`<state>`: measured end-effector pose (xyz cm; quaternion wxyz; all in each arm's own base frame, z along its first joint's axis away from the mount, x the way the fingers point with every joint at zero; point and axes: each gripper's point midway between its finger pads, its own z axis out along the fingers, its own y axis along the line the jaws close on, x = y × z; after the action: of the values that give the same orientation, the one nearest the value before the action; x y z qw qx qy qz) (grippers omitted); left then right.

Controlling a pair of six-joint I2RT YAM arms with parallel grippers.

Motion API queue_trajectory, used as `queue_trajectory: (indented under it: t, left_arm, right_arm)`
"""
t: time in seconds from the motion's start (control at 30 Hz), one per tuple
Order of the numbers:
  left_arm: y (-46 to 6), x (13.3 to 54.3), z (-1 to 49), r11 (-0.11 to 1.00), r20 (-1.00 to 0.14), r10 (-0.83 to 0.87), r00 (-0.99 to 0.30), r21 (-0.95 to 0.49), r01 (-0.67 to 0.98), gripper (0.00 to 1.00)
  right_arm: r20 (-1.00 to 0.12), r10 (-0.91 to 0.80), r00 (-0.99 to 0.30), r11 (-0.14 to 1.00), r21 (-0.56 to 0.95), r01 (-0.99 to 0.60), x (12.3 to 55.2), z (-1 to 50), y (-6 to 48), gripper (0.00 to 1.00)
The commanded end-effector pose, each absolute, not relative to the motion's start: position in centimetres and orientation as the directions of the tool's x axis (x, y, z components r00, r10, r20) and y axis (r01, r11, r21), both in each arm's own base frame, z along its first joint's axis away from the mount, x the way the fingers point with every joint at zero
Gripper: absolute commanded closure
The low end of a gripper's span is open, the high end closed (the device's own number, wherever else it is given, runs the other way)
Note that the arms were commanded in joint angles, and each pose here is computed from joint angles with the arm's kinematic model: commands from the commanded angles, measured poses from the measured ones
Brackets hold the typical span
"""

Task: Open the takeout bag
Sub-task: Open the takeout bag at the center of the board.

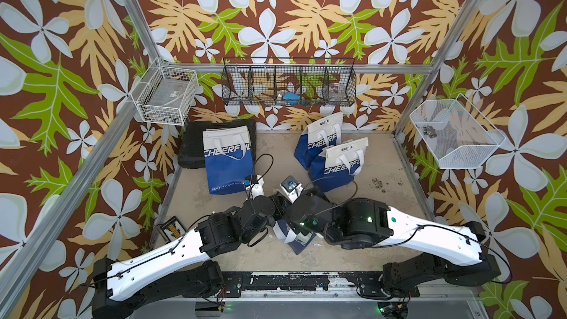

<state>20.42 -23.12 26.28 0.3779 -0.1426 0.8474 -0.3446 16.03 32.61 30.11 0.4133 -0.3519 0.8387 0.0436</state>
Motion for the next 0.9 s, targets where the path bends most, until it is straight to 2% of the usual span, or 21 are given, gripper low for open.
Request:
queue_trajectory:
  t: [0.0, 0.13, 0.23, 0.37, 0.47, 0.57, 0.7, 0.73, 0.83, 0.87]
  left_arm:
    - [-23.1, 20.7, 27.5, 0.694, -0.541, -0.530, -0.653, -0.719, 0.034, 1.00]
    - [-23.1, 20.5, 27.7, 0.694, -0.543, -0.524, -0.657, -0.719, 0.040, 1.00]
    - [-22.8, 20.4, 27.5, 0.695, -0.543, -0.524, -0.656, -0.718, 0.040, 1.00]
    - [-22.8, 20.4, 27.2, 0.704, -0.550, -0.514, -0.659, -0.709, 0.042, 1.00]
    - [-23.1, 20.4, 27.1, 0.706, -0.550, -0.504, -0.665, -0.706, 0.049, 1.00]
    - [-23.0, 20.4, 27.3, 0.710, -0.559, -0.500, -0.661, -0.702, 0.056, 1.00]
    - [-23.0, 20.5, 27.8, 0.719, -0.575, -0.489, -0.656, -0.692, 0.069, 1.00]
    - [-23.1, 20.6, 27.9, 0.724, -0.580, -0.486, -0.654, -0.686, 0.071, 1.00]
    - [-22.3, 20.9, 28.4, 0.743, -0.600, -0.489, -0.633, -0.667, 0.059, 1.00]
    - [-22.0, 21.1, 28.5, 0.747, -0.605, -0.493, -0.625, -0.663, 0.052, 1.00]
  right_arm:
    - [-0.721, -0.516, -0.463, 0.820, -0.258, -0.511, 16.6, 28.5, 30.6, 0.18]
    - [-0.744, -0.471, -0.474, 0.852, -0.245, -0.462, 17.0, 27.9, 29.5, 0.20]
    - [-0.773, -0.417, -0.479, 0.877, -0.203, -0.435, 17.9, 29.5, 28.1, 0.26]
    - [-0.775, -0.399, -0.490, 0.857, -0.125, -0.500, 18.3, 30.2, 28.3, 0.45]
    - [-0.735, -0.441, -0.514, 0.826, -0.108, -0.553, 18.9, 28.4, 28.9, 0.51]
    - [-0.706, -0.485, -0.516, 0.791, -0.103, -0.603, 19.1, 26.8, 29.8, 0.52]
    - [-0.691, -0.524, -0.497, 0.747, -0.093, -0.659, 18.9, 26.5, 31.5, 0.49]
    - [-0.683, -0.541, -0.491, 0.741, -0.111, -0.662, 19.0, 26.5, 31.7, 0.53]
    - [-0.667, -0.571, -0.479, 0.747, -0.180, -0.639, 20.0, 27.5, 31.5, 0.89]
    - [-0.669, -0.569, -0.478, 0.753, -0.190, -0.630, 20.5, 28.2, 31.4, 0.98]
